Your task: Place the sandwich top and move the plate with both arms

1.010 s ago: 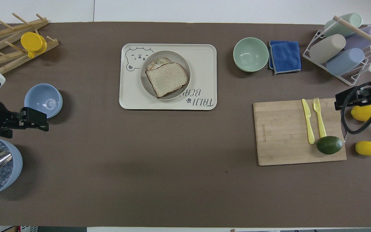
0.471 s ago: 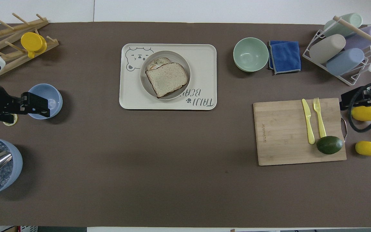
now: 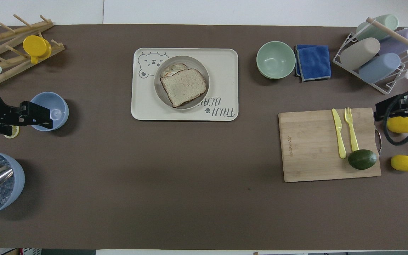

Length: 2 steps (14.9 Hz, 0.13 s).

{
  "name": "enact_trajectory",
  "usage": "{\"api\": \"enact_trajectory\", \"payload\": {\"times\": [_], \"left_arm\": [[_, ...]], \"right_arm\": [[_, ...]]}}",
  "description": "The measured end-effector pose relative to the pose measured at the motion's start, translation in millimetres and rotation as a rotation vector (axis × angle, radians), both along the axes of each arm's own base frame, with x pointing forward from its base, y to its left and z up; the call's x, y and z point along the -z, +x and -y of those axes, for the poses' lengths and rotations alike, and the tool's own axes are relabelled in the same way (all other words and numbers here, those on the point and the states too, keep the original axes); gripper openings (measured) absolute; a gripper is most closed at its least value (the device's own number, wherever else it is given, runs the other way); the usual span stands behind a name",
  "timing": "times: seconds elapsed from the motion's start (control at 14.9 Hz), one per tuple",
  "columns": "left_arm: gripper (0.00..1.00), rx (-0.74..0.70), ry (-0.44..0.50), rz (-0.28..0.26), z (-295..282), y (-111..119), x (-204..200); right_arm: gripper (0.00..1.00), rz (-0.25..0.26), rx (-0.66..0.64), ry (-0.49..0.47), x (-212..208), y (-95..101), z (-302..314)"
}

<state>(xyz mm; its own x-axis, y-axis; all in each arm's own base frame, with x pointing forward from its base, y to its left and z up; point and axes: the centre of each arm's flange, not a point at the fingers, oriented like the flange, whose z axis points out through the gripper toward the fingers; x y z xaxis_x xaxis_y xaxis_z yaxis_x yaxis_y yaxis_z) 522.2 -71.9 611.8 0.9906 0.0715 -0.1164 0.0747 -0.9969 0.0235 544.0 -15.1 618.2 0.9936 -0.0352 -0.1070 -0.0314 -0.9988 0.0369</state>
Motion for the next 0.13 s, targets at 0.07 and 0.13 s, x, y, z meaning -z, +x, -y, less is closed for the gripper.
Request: {"api": "enact_trajectory", "payload": {"times": [0.07,0.13], "left_arm": [[1.0,0.001,0.0,0.0,0.0,-0.1,-0.2],[1.0,0.002,0.0,0.0,-0.1,-0.1,-0.2]], "right_arm": [[1.0,0.0,0.0,0.0,0.0,0.0,0.0],[1.0,0.0,0.0,0.0,0.0,0.0,-0.1]]}}
